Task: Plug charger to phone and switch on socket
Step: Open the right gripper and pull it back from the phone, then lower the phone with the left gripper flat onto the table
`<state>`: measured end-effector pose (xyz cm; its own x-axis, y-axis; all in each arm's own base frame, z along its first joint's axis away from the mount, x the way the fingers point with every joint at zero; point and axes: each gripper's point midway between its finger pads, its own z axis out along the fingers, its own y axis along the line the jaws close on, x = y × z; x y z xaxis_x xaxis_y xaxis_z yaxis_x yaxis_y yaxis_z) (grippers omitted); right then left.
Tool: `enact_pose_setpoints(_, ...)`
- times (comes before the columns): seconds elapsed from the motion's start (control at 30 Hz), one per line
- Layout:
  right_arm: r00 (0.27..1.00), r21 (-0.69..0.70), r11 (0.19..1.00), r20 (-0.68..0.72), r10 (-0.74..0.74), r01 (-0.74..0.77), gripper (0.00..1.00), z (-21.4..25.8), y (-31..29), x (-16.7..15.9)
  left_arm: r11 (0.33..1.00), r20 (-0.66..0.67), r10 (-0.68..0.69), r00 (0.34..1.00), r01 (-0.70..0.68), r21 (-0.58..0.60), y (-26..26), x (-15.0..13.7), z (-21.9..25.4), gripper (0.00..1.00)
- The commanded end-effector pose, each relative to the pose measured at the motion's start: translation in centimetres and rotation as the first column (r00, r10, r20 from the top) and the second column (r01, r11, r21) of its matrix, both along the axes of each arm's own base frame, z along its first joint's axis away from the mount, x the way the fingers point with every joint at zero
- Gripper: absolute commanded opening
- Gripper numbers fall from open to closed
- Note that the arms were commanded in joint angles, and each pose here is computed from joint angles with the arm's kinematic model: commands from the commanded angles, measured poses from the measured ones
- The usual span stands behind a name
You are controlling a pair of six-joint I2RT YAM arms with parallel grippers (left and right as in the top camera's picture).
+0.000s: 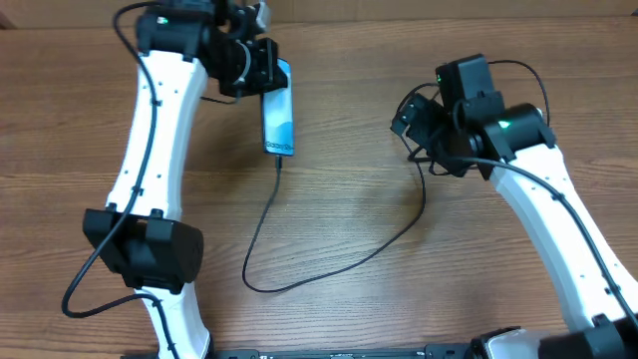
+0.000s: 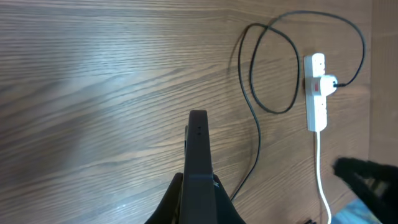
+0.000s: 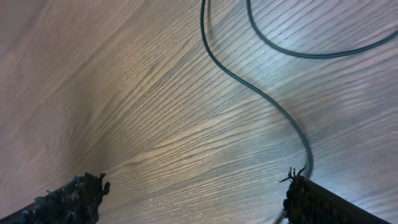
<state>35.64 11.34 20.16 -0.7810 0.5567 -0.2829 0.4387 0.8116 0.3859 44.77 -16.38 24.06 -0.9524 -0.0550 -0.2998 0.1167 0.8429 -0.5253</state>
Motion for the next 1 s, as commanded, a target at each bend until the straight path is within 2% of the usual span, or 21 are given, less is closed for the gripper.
enact_pose_setpoints(0.0, 0.998, -0.015, 1.0, 0.062, -0.017, 0.018, 0.96, 2.2, -0.9, -0.4, 1.0, -0.056, 0.02, 0.998, -0.019, 0.007, -1.3, -0.6, -2.0, 0.04)
enact_pose_setpoints(0.47, 0.999, -0.024, 1.0, 0.044, -0.019, 0.02, 0.96, 2.5, -1.3, -1.7, 0.987, -0.228, 0.137, 0.964, -0.153, -0.057, -5.4, -1.5, -11.9, 0.04)
enact_pose_setpoints(0.77, 0.998, -0.031, 0.999, 0.053, -0.024, 0.026, 0.96, 2.6, -1.5, -1.5, 0.988, -0.248, 0.128, 0.96, -0.145, -0.053, -6.2, -3.1, -17.1, 0.04)
enact_pose_setpoints(0.97, 0.998, -0.031, 0.999, 0.053, -0.024, 0.025, 0.96, 2.6, -1.5, -1.5, 0.99, -0.262, 0.124, 0.957, -0.139, -0.037, -6.2, -4.1, -18.6, 0.04)
